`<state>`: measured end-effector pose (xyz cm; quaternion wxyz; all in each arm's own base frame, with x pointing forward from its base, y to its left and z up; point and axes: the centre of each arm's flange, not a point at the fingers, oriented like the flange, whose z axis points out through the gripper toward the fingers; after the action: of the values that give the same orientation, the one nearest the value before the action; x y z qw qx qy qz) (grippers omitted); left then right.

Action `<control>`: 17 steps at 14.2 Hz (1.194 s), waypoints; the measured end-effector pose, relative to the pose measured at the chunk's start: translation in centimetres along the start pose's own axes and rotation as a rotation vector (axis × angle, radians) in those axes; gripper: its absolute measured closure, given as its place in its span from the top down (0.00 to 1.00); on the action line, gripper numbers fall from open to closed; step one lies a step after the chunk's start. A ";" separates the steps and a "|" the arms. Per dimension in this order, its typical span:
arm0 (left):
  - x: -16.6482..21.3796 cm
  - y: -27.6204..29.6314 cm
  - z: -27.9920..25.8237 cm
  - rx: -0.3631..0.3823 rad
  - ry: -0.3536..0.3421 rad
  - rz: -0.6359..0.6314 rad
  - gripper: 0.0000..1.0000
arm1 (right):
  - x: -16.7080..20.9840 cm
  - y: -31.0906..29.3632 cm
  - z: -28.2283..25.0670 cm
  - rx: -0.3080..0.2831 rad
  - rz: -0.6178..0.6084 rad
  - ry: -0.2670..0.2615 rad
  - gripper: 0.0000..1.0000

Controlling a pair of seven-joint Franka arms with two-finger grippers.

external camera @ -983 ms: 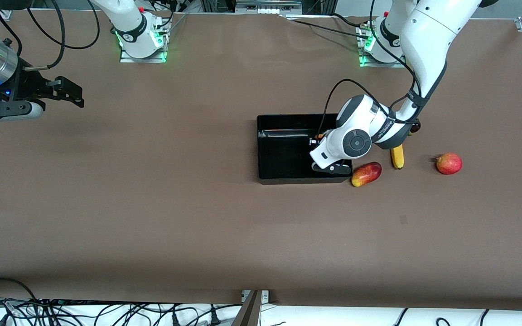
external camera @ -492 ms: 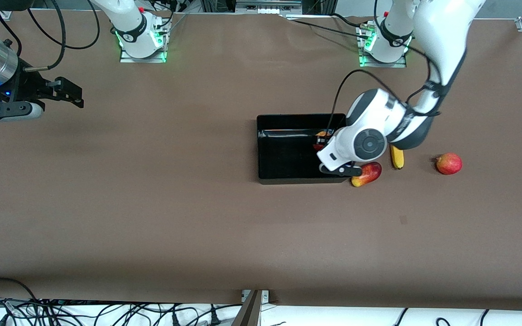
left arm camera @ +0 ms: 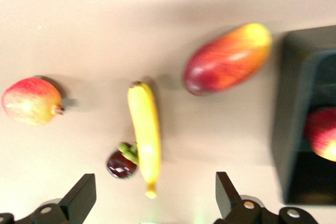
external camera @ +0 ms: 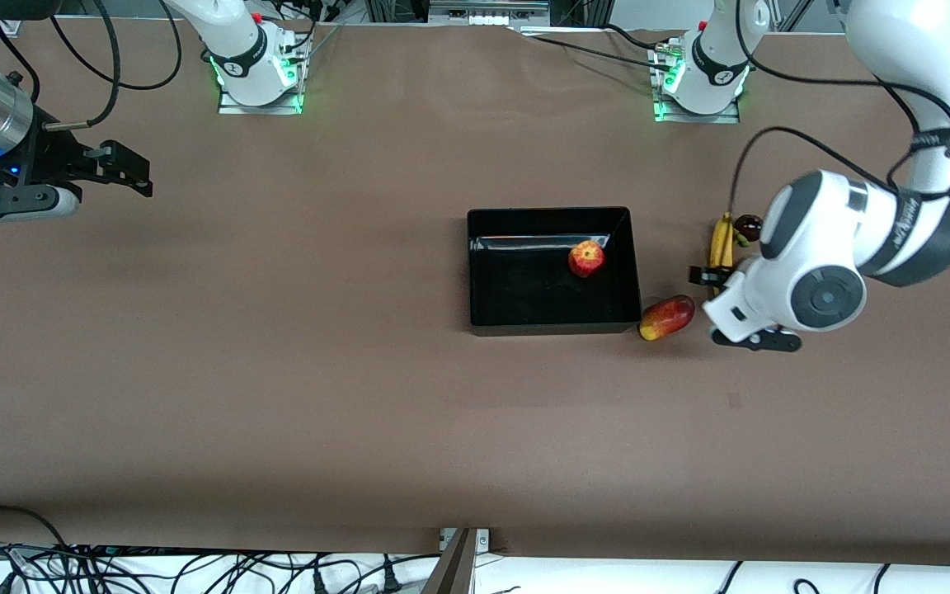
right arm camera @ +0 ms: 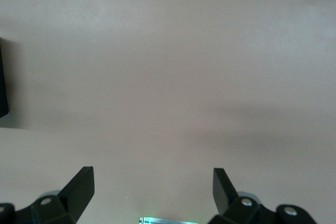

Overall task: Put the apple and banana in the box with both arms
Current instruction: 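Open the left gripper and move it to the yellow banana, then grasp the yellow banana with the left gripper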

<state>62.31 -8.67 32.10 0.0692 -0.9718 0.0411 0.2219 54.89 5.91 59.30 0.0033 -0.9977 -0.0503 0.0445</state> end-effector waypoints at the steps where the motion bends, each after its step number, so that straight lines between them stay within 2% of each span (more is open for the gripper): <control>1: 0.8 -0.8 2.4 -0.006 0.006 0.009 1.00 | 0.0 0.0 0.0 0.000 0.000 0.000 1.00; 4: 1.5 -3.4 9.0 -0.045 0.012 0.058 1.00 | 0.0 0.0 0.0 0.000 0.000 0.000 1.00; 6: 0.6 -4.5 11.5 -0.058 -0.005 0.073 1.00 | 0.0 0.0 0.0 0.000 0.000 0.000 1.00; 10: -1.6 -2.4 15.7 -0.062 0.056 0.112 1.00 | 0.0 0.0 0.0 0.000 0.000 -0.001 1.00; 12: -2.7 -2.2 18.2 -0.074 0.064 0.116 1.00 | 0.0 0.0 0.0 0.000 -0.001 -0.001 1.00; 15: -3.4 -2.4 19.8 -0.072 0.070 0.123 1.00 | 0.0 -0.1 0.0 0.000 -0.001 -0.001 1.00; 17: -3.4 -2.5 19.8 -0.060 0.072 0.132 0.96 | 0.0 -0.1 0.0 0.000 -0.001 -0.001 1.00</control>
<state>51.10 -3.04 16.24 0.0238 -0.9759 0.1008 0.1919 54.89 5.97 59.27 0.0033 -0.9977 -0.0508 0.0449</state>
